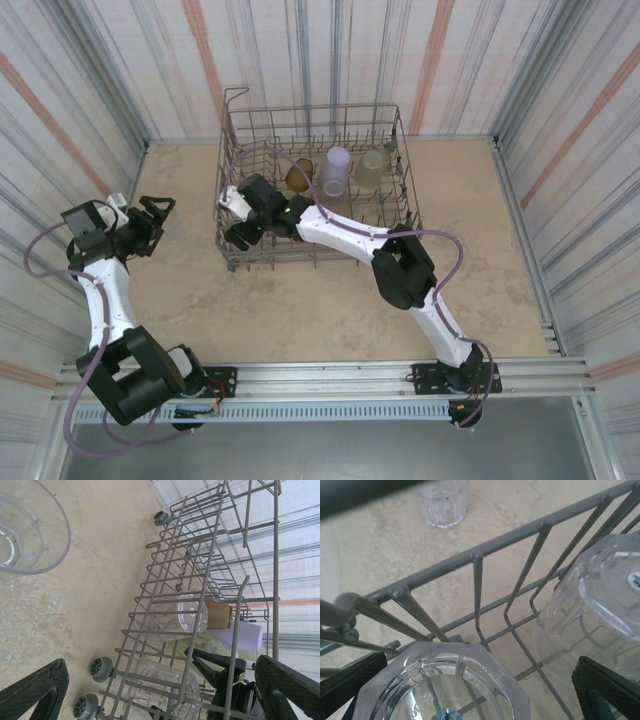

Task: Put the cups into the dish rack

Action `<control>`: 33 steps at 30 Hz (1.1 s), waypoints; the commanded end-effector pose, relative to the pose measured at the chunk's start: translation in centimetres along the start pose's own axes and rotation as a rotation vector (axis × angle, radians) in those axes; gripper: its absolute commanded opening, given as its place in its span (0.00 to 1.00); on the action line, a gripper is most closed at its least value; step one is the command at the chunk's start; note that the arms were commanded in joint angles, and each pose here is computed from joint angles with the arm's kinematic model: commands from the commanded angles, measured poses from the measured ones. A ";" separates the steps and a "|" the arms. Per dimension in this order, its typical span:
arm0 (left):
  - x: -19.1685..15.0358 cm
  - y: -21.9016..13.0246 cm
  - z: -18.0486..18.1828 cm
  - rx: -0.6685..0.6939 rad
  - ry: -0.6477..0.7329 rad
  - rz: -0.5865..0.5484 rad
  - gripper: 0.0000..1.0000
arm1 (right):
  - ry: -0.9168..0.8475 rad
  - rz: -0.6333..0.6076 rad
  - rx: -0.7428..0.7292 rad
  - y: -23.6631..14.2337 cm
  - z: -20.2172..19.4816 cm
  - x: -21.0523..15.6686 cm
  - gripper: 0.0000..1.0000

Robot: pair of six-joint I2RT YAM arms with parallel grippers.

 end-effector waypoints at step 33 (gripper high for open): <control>0.2 -0.2 0.4 -0.010 -0.013 -0.011 0.99 | 0.001 -0.208 -0.137 -7.6 0.2 2.7 0.99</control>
Point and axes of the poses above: each hand's point on the last joint's axis, 136 mm out from that joint toward the fingers, its own y axis out along the fingers, its own z axis along the line the jaws close on, x = y × z, the point moved 4 cm from there along -y, back along the fingers, and after that the axes turned 11 degrees about -y, right-handed, at the moved point
